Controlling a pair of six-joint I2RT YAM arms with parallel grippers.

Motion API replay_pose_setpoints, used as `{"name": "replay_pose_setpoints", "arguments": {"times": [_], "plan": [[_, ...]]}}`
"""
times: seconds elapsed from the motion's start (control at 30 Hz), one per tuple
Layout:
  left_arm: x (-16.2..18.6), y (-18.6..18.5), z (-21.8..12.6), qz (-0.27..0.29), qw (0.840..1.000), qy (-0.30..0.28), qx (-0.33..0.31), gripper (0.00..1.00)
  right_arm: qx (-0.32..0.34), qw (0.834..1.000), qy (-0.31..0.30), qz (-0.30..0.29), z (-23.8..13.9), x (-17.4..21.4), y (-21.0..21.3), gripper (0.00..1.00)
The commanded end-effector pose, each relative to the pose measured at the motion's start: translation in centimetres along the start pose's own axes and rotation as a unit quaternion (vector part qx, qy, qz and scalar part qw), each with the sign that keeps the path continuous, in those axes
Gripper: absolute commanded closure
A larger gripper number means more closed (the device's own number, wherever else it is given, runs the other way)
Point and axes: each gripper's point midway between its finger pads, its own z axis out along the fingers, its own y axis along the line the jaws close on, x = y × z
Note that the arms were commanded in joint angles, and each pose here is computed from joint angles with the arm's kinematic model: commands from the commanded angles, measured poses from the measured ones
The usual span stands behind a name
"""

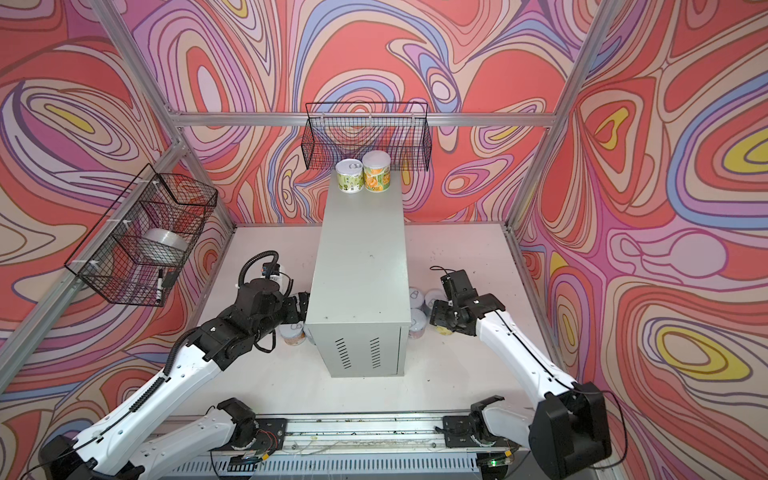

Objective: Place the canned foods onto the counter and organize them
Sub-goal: 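Close the right gripper on the yellow-labelled can and lift it toward the cabinet top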

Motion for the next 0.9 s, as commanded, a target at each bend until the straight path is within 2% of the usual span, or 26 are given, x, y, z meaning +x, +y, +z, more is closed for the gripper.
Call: {"name": "replay_pose_setpoints", "arguments": {"times": [0.0,0.13,0.43,0.6,0.87], "plan": [[-0.9,-0.2,-1.1,0.01,1.0,-0.004,0.002,0.05,-0.033,0.999,-0.039,-0.012,-5.5,-2.4,1.5,1.0],[-1.1,0.5,-1.3,0.027,0.999,-0.003,-0.018,0.05,-0.036,0.996,-0.077,-0.035,-10.4,-5.5,2.5,1.0],[-1.9,0.2,-1.2,0.039,0.999,-0.002,-0.02,0.04,-0.069,0.986,-0.137,-0.066,-17.8,-12.0,6.3,1.0],[-2.3,-0.3,-1.0,0.038,0.999,-0.001,-0.014,0.03,-0.102,0.979,-0.154,-0.081,-20.3,-13.5,9.2,1.0],[-2.9,-0.9,-0.6,0.046,0.999,-0.004,-0.007,0.02,-0.114,0.964,-0.185,-0.151,-23.0,-14.0,15.4,1.0]]}}
